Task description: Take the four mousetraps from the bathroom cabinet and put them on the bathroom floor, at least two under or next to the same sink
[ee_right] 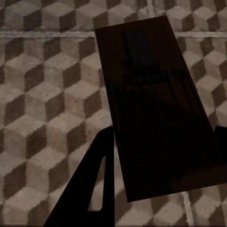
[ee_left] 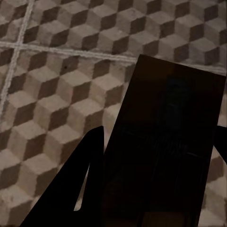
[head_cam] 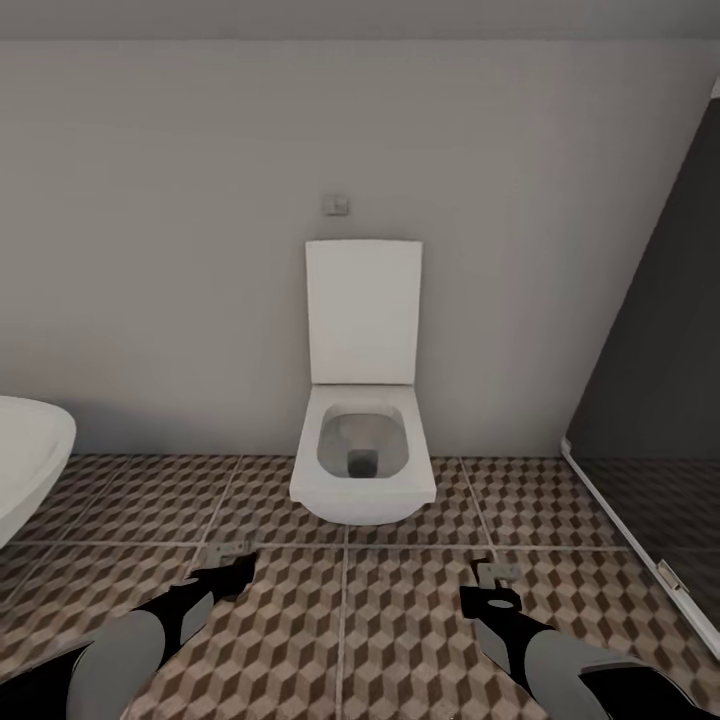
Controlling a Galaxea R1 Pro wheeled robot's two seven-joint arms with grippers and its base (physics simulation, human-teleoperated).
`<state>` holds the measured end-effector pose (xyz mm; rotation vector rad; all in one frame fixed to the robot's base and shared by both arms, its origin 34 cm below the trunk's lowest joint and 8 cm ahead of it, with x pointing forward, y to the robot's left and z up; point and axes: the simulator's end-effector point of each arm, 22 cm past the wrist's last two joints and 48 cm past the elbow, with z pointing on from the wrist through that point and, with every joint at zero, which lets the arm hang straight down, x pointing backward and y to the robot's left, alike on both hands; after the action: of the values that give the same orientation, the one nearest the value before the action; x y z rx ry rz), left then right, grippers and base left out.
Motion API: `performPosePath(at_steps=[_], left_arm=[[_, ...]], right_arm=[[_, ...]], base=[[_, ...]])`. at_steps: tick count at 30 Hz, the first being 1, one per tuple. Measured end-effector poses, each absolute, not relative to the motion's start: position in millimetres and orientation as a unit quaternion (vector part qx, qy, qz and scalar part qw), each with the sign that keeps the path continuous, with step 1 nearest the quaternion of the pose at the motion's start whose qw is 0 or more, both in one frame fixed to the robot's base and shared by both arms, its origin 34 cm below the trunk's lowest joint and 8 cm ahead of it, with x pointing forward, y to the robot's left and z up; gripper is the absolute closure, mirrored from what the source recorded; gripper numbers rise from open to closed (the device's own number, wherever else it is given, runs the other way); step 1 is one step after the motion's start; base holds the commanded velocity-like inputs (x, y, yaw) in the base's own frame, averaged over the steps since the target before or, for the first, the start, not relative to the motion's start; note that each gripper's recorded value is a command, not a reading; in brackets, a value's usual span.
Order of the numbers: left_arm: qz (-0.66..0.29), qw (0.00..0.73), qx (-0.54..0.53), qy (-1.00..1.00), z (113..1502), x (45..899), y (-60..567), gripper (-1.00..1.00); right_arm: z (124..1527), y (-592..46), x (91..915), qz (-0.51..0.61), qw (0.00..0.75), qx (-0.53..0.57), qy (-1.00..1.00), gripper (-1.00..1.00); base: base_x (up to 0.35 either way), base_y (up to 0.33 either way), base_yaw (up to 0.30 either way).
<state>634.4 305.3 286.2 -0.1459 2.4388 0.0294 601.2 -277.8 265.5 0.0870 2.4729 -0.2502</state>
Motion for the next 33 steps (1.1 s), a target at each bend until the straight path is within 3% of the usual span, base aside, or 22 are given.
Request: performPosePath(at_steps=[33], left_arm=[[0.014,0.276,-0.055,0.960,210,600,304,1.00]], right_arm=[[196,-279,568,-0.097,0.264,0.028,0.959,1.00]], base=[[0.000,0.000,0.000]])
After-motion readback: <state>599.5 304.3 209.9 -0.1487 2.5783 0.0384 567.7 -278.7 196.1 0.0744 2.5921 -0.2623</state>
